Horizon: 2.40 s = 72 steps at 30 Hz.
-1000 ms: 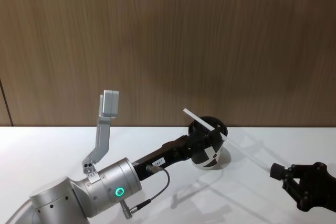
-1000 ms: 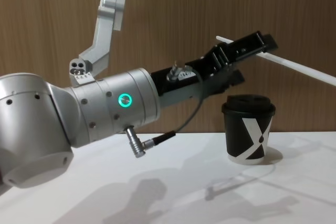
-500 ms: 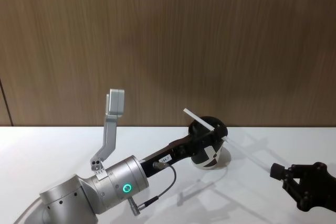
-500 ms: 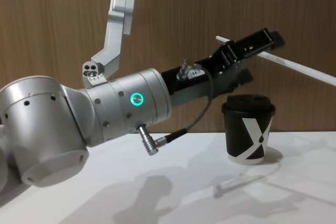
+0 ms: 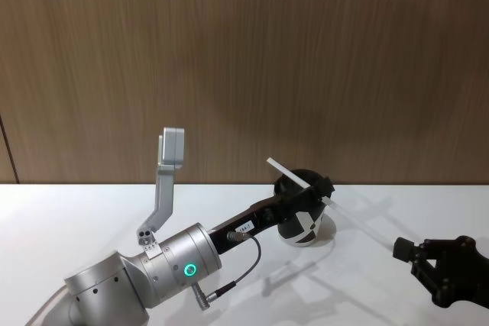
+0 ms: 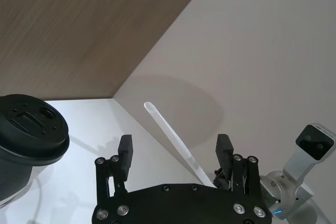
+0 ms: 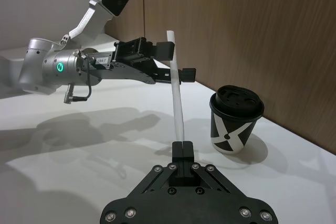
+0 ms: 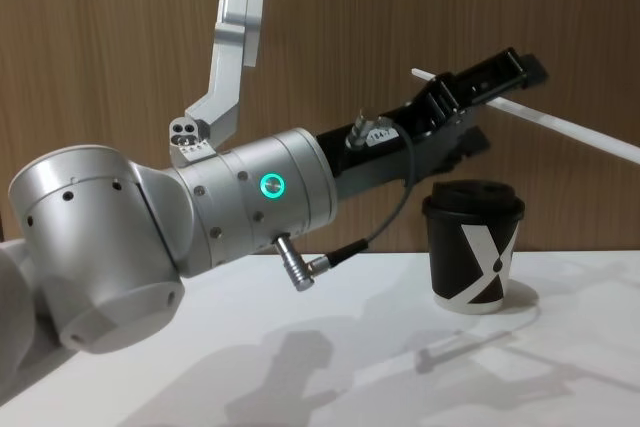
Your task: Pick up the straw with one hand, pass it to the other hand, and insert it into the cup.
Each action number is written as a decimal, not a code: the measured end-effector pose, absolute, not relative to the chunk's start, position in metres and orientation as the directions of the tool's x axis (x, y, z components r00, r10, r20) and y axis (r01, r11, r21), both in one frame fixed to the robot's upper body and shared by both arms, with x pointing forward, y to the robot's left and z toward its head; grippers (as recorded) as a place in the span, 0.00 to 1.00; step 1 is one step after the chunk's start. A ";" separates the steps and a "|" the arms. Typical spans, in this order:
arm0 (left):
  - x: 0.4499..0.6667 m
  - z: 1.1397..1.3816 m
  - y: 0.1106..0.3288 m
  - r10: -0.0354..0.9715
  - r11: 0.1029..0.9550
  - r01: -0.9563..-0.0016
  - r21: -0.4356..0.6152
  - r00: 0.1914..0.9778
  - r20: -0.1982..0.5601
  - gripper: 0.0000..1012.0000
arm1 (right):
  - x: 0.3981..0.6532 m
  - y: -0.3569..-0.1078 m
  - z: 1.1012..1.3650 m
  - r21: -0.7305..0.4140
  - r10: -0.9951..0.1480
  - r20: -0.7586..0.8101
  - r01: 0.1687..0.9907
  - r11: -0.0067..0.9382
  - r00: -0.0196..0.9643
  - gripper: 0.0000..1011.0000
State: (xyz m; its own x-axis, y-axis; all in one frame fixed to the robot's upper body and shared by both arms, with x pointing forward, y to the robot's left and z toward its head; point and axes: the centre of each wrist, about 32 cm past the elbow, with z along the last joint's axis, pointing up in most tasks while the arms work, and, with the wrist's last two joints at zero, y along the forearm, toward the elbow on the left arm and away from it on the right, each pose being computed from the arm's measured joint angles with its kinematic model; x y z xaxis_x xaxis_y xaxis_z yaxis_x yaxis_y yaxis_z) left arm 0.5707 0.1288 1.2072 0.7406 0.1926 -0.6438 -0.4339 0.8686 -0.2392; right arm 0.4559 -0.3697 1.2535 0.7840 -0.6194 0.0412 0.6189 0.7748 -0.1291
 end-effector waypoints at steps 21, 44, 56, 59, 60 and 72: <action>0.572 1.207 0.127 0.189 0.867 -0.436 -0.243 0.738 -0.648 0.42 | 0.456 -0.370 1.254 -0.129 -0.619 0.041 0.619 0.775 0.784 0.00; 0.572 1.207 0.126 0.188 0.866 -0.436 -0.244 0.737 -0.649 0.07 | 0.456 -0.370 1.253 -0.129 -0.619 0.041 0.619 0.775 0.784 0.00; 0.573 1.207 0.127 0.190 0.865 -0.438 -0.244 0.736 -0.649 0.01 | 0.456 -0.370 1.254 -0.129 -0.619 0.041 0.619 0.775 0.784 0.02; 0.573 1.207 0.127 0.190 0.865 -0.438 -0.244 0.736 -0.649 0.01 | 0.456 -0.370 1.254 -0.129 -0.619 0.041 0.619 0.775 0.784 0.09; 0.573 1.207 0.127 0.190 0.865 -0.438 -0.244 0.736 -0.649 0.01 | 0.456 -0.370 1.254 -0.129 -0.619 0.041 0.619 0.775 0.784 0.12; 0.572 1.207 0.126 0.189 0.866 -0.437 -0.244 0.737 -0.649 0.01 | 0.456 -0.370 1.254 -0.129 -0.619 0.041 0.619 0.775 0.784 0.48</action>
